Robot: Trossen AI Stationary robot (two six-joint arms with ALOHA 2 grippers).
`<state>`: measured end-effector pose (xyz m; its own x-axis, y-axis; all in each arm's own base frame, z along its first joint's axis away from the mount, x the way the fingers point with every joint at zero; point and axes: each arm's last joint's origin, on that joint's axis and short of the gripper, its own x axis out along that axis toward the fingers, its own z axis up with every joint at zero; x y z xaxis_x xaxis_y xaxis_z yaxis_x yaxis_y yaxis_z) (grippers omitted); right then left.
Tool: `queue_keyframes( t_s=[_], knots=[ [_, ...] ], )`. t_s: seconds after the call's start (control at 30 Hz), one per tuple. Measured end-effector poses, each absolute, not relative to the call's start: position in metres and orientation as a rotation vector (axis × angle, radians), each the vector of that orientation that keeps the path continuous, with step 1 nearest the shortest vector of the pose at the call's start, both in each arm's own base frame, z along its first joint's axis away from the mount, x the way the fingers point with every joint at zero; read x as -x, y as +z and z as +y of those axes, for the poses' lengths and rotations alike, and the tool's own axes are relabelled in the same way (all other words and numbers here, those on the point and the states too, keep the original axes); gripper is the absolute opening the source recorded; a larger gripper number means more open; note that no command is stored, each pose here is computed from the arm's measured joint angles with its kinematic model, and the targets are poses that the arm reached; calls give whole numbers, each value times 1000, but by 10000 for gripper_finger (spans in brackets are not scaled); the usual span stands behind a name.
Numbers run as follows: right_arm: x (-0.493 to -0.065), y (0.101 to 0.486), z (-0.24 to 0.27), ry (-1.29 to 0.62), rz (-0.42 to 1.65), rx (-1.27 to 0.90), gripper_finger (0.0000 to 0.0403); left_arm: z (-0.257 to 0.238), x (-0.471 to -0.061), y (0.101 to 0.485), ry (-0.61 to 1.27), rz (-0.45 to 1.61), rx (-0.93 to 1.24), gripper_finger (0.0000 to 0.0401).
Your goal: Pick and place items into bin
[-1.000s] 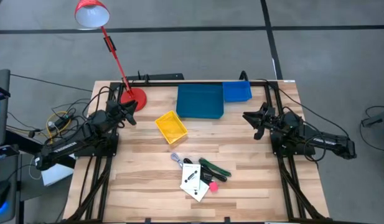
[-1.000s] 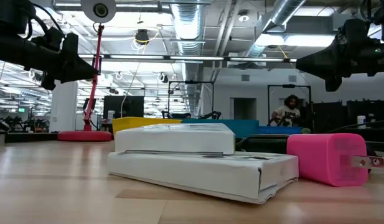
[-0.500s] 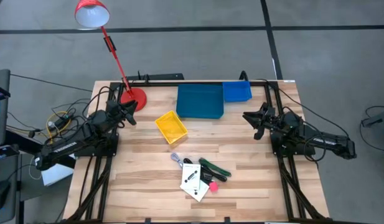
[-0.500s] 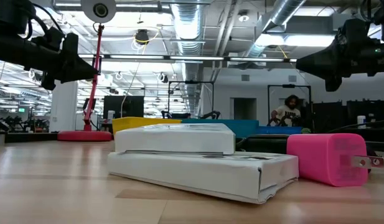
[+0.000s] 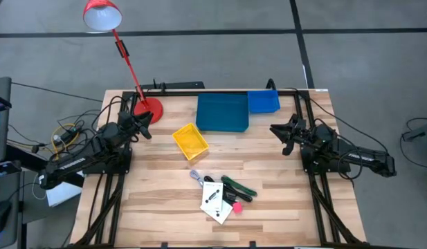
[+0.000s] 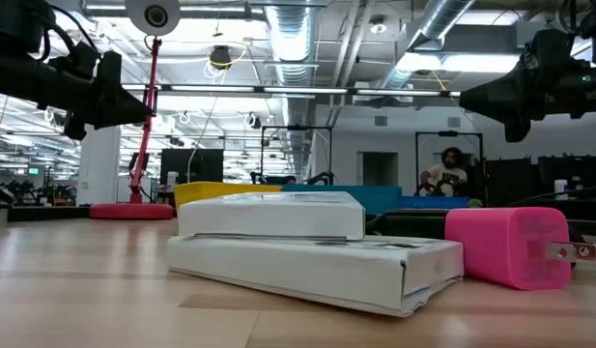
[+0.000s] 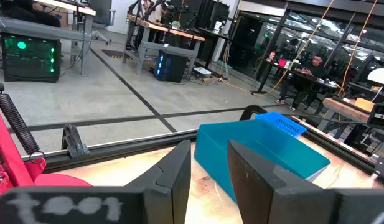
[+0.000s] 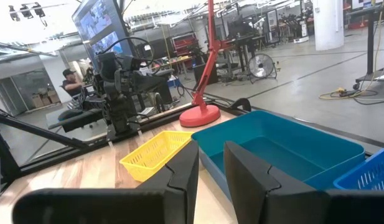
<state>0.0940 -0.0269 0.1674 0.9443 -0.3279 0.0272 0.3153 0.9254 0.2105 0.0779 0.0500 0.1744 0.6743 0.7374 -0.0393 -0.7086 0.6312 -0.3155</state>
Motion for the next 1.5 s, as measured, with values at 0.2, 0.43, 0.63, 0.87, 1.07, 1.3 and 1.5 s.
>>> queue_keyframes(
  t_s=[0.2, 0.43, 0.63, 0.87, 1.07, 1.3, 1.5],
  knots=[
    [-94, 167, -27, -330, -63, -206, 70, 50, -78, 174, 829, -97, 319, 94],
    [-94, 167, -27, -330, -63, -206, 70, 50, -78, 174, 829, -97, 319, 94],
    [-94, 167, -27, -330, -62, -206, 70, 50, -78, 174, 829, -96, 319, 94],
    [-94, 167, -27, -330, -62, -206, 70, 50, -78, 174, 829, -97, 319, 94],
    [-94, 167, -27, -330, -63, -206, 70, 50, -78, 174, 829, -96, 319, 94],
    [-94, 168, -27, -330, -63, -206, 70, 50, -78, 174, 829, -97, 319, 94],
    [-94, 173, -27, -324, -118, -201, 70, 50, -78, 174, 829, -97, 319, 94]
  ],
)
